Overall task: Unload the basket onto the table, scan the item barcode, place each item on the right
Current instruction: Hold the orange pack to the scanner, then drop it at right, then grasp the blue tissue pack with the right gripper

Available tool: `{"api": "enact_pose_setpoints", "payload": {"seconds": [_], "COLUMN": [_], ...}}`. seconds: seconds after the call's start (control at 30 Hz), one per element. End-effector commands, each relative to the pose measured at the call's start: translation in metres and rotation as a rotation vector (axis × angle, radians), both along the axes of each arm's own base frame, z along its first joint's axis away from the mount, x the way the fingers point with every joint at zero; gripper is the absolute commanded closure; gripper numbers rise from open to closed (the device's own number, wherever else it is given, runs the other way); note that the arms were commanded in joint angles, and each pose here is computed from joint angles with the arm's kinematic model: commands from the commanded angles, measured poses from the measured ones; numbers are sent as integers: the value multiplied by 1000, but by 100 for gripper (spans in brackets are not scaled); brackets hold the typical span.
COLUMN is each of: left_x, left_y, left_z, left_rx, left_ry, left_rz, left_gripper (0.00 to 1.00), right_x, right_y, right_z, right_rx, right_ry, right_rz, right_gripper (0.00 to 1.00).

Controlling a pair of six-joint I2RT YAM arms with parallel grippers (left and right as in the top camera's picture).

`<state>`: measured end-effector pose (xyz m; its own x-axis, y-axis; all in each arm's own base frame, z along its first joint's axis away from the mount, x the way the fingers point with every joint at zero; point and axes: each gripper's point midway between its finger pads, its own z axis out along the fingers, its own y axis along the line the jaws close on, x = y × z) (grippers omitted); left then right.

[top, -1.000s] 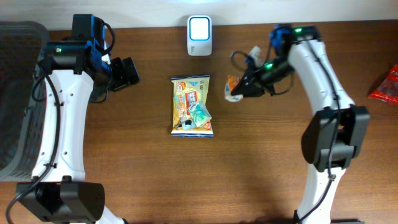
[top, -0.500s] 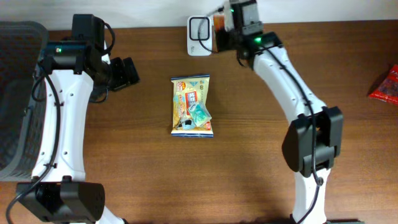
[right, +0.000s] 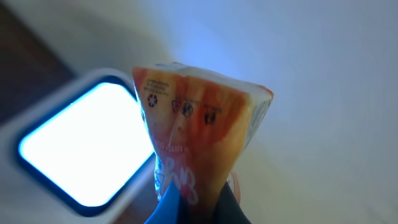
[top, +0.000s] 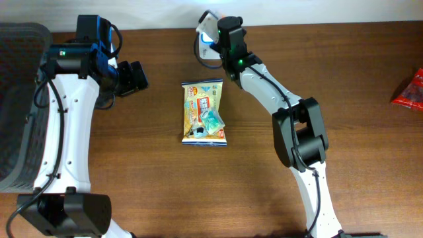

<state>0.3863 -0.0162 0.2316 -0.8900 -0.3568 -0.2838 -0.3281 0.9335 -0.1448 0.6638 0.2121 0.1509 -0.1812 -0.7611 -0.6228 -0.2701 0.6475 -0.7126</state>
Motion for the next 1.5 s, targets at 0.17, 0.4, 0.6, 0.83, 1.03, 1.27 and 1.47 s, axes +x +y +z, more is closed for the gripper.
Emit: {"api": "enact_pose_setpoints", "payload": {"seconds": [0.17, 0.4, 0.6, 0.83, 1.03, 1.27, 1.47], "left_x": [0, 0, 0, 0, 0, 0, 0], "left_y": [0, 0, 0, 0, 0, 0, 0], "left_z": [2, 2, 2, 2, 2, 2, 2], "left_rx": [-7, -7, -7, -7, -7, -7, -7], "left_ry": [-8, -8, -8, -8, -8, -8, -8], "left_rz": [9, 9, 9, 9, 9, 9, 9], "left_gripper": [1, 1, 1, 1, 1, 1, 1], "right_x": [-51, -216, -242, -185, -294, -271, -276], "right_y": [-297, -542, -558, -296, -27, 42, 51], "right_z": [22, -76, -70, 89, -48, -71, -115], "right_rx": [417, 914, 986, 1315, 516, 384, 537], "right_ry": [202, 500, 475, 698, 1315, 1066, 1197], "right_rz": [-789, -1243, -1349, -611, -76, 73, -103], "right_gripper": [96, 84, 1, 1, 1, 1, 49]}}
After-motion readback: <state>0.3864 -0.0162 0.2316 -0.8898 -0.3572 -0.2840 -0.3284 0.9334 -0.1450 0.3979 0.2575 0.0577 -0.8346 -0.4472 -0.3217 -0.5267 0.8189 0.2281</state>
